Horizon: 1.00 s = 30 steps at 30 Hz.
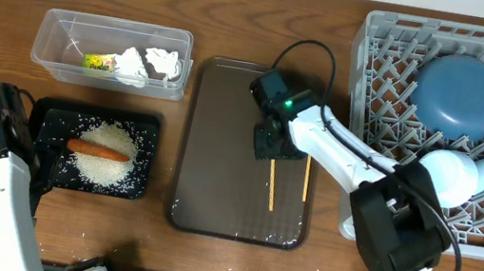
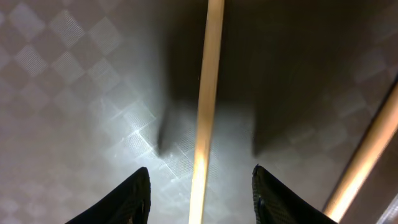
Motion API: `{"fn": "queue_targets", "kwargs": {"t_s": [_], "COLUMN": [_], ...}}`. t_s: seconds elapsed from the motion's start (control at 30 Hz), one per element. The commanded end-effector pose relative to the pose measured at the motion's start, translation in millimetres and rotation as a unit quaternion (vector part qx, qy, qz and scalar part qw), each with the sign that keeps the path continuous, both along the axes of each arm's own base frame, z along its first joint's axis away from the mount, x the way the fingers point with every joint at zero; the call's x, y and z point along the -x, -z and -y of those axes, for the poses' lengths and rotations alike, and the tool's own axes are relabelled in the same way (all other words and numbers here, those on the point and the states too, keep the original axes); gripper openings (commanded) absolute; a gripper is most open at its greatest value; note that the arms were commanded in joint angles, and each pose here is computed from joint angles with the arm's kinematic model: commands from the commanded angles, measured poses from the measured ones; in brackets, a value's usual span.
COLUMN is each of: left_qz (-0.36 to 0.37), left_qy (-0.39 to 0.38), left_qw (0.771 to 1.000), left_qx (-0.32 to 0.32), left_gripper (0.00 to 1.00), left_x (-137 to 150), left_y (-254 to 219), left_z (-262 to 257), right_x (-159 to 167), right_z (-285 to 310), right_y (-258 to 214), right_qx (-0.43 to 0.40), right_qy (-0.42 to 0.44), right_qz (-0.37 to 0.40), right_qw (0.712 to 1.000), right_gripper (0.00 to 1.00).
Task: Sort waste into correct bins and load items into the dishwasher rack
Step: 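Lower the right gripper and pinch the chopsticks, then carry the chopsticks right and lower them into the dish rack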
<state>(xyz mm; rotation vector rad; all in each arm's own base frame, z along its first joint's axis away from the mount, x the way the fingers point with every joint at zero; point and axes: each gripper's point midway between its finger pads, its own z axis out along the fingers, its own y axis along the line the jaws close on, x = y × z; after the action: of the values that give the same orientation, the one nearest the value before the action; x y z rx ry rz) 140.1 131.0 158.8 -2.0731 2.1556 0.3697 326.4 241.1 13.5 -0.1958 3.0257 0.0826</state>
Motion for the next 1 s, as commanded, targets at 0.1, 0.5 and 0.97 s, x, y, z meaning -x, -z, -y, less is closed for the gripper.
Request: {"fn": "queue_targets", "kwargs": {"t_s": [0.1, 0.5, 0.97], "left_qz": [-0.006, -0.006, -0.006], "left_qy": [-0.003, -0.003, -0.003], "left_qw": [1.0, 1.0, 1.0], "left_qx": [0.0, 0.0, 0.0], "left_gripper": [0.98, 0.98, 0.98], "left_x": [2, 2, 2], "left_y": [1, 1, 1], "left_z": [-1, -1, -1], "right_x": [7, 14, -87], "right_z": [-4, -7, 69], "right_y": [21, 34, -150], "right_qx": [0.029, 0.044, -0.01], "right_qy": [0.021, 0.017, 0.021], "right_qz": [-0.003, -0.021, 0.108], "right_qw": [0.999, 0.999, 0.994], "right_gripper": [0.49, 0.01, 0.01]}}
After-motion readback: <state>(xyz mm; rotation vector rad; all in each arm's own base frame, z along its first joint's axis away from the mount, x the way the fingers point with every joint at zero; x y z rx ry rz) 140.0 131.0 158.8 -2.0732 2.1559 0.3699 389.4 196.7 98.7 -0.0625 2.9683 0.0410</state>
